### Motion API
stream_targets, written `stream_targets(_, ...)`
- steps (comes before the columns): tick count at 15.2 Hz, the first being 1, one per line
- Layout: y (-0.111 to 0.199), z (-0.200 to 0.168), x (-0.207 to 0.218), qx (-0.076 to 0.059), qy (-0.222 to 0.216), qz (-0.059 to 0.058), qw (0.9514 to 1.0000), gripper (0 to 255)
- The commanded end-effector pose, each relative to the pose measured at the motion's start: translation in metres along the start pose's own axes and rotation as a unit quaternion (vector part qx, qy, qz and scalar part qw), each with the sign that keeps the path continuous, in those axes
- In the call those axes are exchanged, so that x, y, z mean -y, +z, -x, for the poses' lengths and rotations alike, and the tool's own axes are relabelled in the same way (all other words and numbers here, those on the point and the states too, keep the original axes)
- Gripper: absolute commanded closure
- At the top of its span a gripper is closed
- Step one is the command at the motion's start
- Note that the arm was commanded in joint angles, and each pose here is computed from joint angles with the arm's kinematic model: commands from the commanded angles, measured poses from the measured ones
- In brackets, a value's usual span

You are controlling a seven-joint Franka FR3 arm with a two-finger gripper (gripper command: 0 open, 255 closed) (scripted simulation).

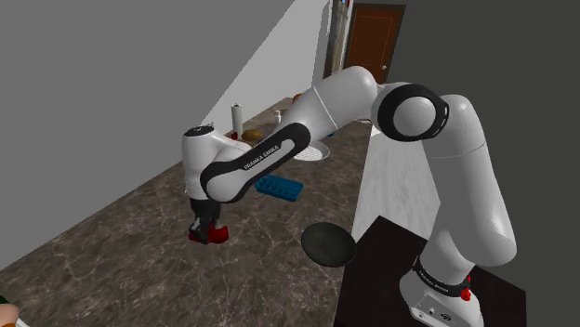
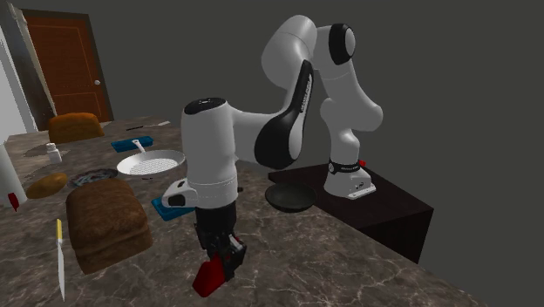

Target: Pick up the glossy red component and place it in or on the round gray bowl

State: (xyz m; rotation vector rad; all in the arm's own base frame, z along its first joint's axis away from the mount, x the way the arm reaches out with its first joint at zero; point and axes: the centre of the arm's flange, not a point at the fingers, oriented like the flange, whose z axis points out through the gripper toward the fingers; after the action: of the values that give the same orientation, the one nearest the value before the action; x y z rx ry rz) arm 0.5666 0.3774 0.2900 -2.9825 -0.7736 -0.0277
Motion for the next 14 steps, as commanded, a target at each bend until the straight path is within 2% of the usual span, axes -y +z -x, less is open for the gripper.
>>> stream_targets(1,-0.01,-0.001,0.0,0.0,0.0,0.0,1.0,255)
stream_targets(11,-0.062,-0.003,0.003,0.0,0.0,0.0,1.0,255)
stream_targets(14,-0.063,0.036,-0.007,0.0,0.0,0.0,1.0,255)
